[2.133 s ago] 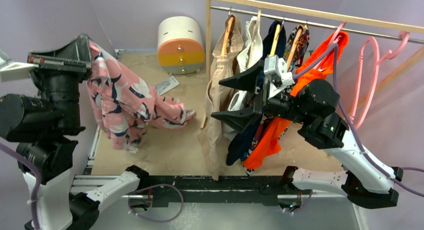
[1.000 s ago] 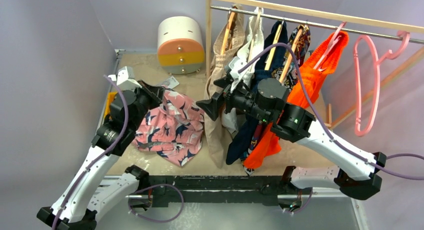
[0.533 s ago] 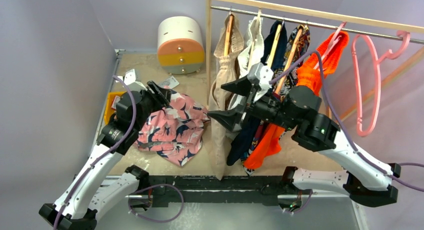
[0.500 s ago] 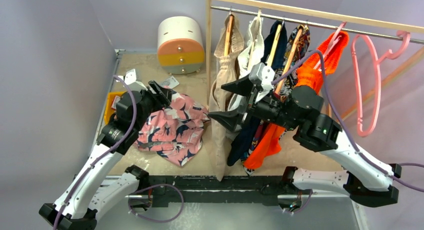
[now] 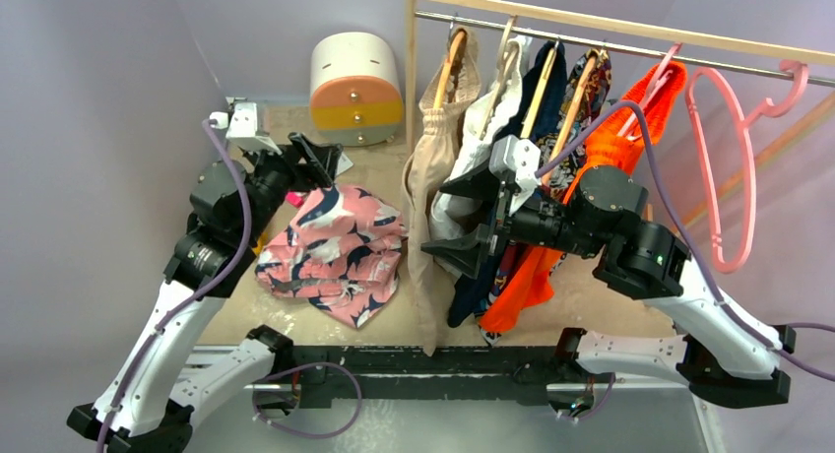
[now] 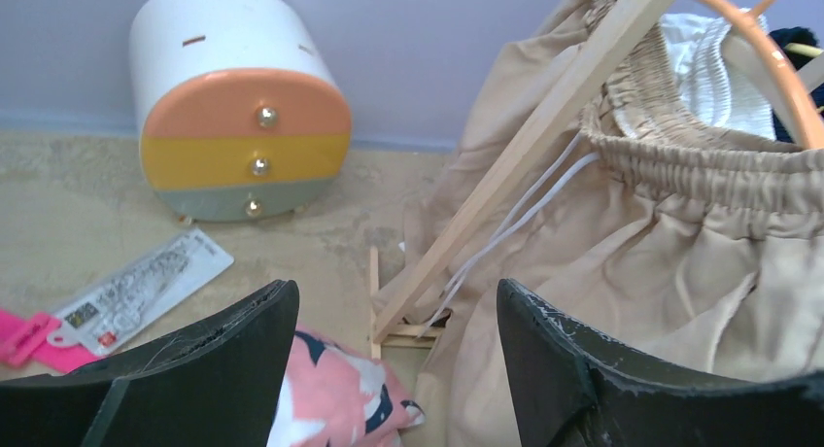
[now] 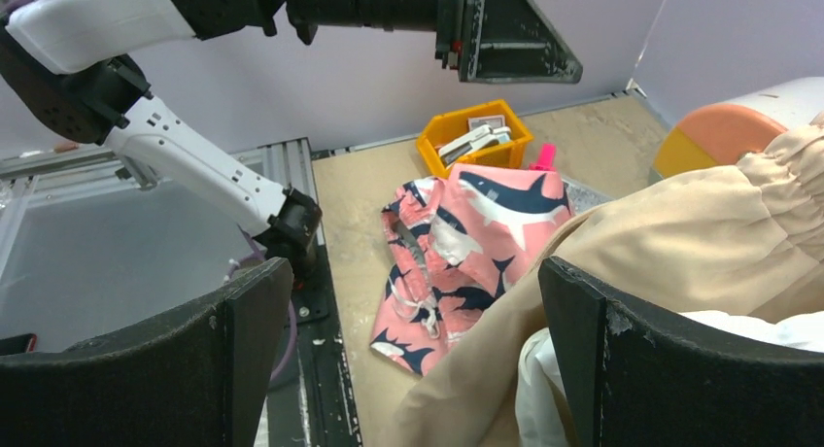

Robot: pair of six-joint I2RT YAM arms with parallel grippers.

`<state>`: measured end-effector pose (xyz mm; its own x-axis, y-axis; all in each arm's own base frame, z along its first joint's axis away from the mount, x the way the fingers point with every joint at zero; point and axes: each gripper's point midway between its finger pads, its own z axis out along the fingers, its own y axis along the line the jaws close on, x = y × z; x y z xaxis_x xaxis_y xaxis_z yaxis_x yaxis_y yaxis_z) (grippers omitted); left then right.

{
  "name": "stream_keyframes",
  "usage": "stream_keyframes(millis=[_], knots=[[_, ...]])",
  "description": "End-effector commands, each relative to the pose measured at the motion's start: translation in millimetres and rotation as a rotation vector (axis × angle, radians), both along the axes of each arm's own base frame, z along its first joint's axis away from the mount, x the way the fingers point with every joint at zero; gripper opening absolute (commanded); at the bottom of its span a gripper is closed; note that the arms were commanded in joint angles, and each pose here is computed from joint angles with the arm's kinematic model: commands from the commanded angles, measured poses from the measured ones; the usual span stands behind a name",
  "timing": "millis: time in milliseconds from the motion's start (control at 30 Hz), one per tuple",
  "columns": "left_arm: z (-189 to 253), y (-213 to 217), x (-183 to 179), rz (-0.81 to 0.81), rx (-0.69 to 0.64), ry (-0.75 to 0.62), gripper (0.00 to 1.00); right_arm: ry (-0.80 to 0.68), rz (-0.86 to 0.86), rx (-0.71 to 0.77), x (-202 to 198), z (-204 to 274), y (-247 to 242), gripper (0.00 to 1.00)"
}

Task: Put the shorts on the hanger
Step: Place the shorts at the center of the board, then adjust the clothesline at the center of the board.

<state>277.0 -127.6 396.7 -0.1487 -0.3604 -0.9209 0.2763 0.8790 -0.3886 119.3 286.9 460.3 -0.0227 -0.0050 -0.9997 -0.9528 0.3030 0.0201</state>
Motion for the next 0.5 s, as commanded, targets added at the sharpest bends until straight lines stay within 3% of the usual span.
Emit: stream_keyframes(millis=[0, 233, 467], knots=[[31.2, -4.0, -5.3, -0.051, 0.035, -0.106, 0.74, -0.041, 0.024, 0.038, -10.4, 21.2, -10.9, 0.99], [26.3, -29.0, 27.0, -0.103, 0.053, -0.185, 0.73, -0.039, 0.016, 0.054, -13.1, 21.6, -17.6, 0.99], [9.9, -88.1, 68.5, -0.295, 0.023, -0.211, 0.69, -0.004, -0.005, -0.004, -10.3, -0.2, -20.0, 0.99]])
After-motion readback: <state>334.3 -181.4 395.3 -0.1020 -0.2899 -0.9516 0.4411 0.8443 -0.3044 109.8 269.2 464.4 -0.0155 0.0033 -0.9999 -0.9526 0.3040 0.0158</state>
